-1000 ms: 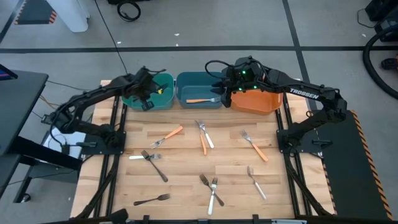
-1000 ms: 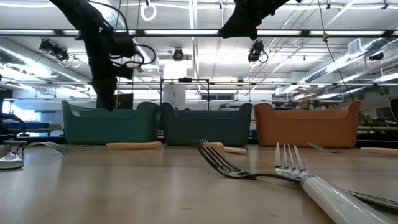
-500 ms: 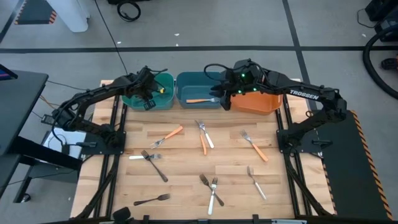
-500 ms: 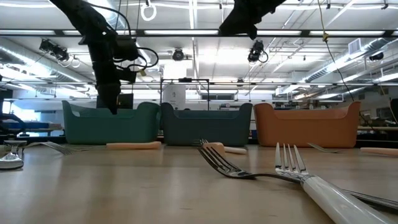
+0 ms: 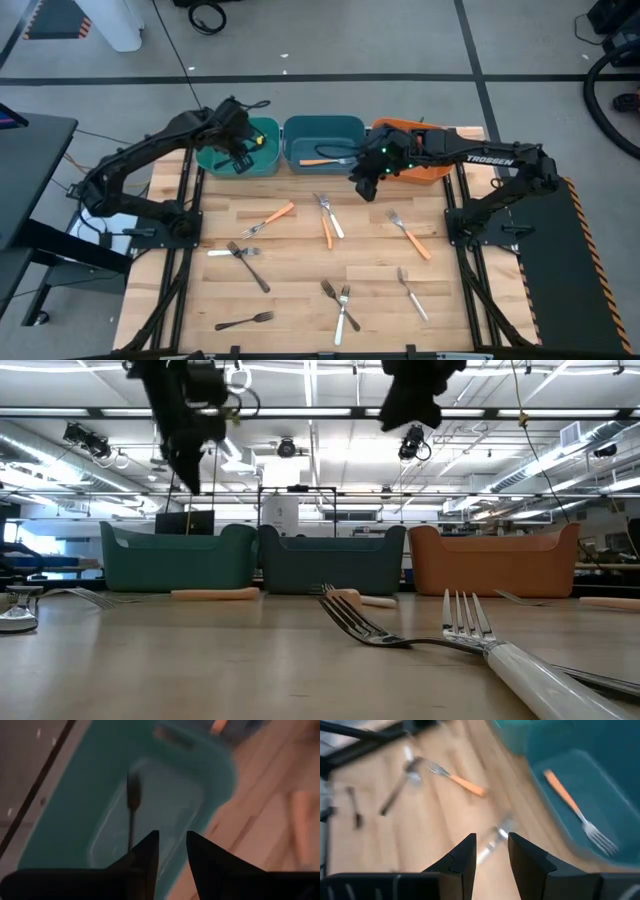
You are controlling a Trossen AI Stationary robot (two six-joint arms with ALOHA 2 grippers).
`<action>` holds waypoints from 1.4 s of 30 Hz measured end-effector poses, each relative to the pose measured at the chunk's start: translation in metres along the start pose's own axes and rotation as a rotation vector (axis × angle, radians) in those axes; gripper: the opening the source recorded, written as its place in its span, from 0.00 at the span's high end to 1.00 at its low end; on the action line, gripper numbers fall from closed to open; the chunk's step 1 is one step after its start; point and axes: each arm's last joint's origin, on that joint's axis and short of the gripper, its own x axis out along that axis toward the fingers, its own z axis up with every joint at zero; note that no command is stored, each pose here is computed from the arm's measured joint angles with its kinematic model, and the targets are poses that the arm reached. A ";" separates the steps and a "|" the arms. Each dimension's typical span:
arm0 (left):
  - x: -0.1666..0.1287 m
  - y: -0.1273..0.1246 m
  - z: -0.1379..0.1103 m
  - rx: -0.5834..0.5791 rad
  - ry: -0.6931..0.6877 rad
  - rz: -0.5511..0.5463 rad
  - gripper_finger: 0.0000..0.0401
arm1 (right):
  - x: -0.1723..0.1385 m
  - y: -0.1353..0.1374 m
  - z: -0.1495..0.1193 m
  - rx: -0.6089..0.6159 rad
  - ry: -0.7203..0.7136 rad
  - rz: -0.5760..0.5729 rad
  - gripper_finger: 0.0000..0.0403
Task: Sort silverware by color (type)
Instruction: Put the right orange fork in the blue bin
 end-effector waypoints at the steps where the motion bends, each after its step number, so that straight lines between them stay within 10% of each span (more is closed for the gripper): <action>1: -0.006 -0.002 0.004 -0.011 -0.028 -0.003 0.73 | 0.002 -0.001 -0.003 0.016 0.010 -0.042 0.70; 12: -0.031 -0.022 0.030 0.049 -0.224 -0.031 0.73 | 0.023 -0.029 -0.027 0.263 0.060 -0.291 0.70; 28: -0.038 0.003 0.053 -0.250 -0.499 0.072 0.73 | 0.027 -0.082 -0.033 0.102 0.143 -0.449 0.70; 42: -0.034 0.021 0.049 -0.343 -0.483 0.110 0.73 | 0.044 -0.120 -0.010 0.063 -0.002 -0.156 0.70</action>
